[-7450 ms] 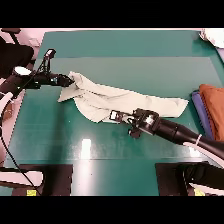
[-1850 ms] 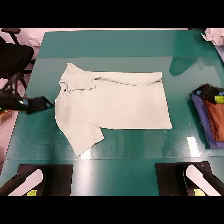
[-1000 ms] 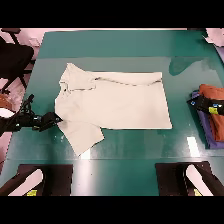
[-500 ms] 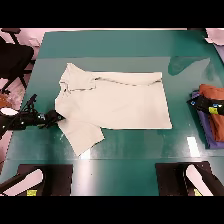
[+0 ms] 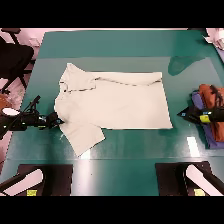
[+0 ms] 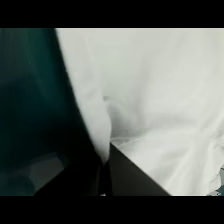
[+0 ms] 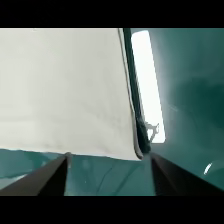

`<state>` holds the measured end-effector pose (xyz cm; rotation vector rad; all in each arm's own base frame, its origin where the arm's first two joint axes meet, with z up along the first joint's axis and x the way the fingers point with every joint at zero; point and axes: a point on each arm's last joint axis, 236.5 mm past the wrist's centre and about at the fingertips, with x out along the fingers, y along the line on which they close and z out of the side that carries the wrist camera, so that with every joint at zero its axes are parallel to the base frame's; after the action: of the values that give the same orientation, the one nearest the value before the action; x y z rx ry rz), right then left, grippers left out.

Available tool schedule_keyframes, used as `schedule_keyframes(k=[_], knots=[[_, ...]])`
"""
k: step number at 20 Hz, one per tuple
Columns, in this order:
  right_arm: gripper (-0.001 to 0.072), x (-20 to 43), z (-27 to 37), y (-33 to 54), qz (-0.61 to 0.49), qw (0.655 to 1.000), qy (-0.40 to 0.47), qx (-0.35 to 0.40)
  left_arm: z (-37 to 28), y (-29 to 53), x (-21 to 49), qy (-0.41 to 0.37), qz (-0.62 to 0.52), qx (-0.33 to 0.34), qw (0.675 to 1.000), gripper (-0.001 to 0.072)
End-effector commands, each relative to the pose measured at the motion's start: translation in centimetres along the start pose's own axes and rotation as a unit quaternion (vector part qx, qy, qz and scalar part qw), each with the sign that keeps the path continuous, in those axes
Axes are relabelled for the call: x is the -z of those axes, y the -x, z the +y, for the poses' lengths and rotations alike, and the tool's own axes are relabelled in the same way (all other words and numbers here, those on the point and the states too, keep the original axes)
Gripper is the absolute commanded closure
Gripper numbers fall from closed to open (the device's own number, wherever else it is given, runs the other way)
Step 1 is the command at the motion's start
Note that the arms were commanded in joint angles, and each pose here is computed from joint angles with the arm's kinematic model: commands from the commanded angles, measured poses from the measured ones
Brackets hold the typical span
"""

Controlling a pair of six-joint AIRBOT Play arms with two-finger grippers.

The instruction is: Fold the shirts.

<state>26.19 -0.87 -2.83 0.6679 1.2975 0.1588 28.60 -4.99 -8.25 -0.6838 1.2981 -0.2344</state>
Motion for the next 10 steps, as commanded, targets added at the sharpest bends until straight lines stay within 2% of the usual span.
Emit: schedule_keyframes(k=[1, 8, 10], knots=[[0.0088, 1.9, -1.4, -2.7, 0.057, 0.998, -0.032, -0.012, -0.2, 0.0, 0.1, 0.0, 0.002, 0.004, 1.0, 0.0683], [0.0092, 2.6, -2.0, -4.7, 0.097, 0.993, -0.058, -0.035, -0.3, 0.0, 0.3, 0.0, 0.006, 0.006, 1.0, 0.0683], [0.0123, 2.5, -1.8, -5.3, 0.101, 0.991, -0.07, -0.047, -0.3, 0.0, 0.3, 0.0, 0.006, 0.006, 1.0, 0.0683]])
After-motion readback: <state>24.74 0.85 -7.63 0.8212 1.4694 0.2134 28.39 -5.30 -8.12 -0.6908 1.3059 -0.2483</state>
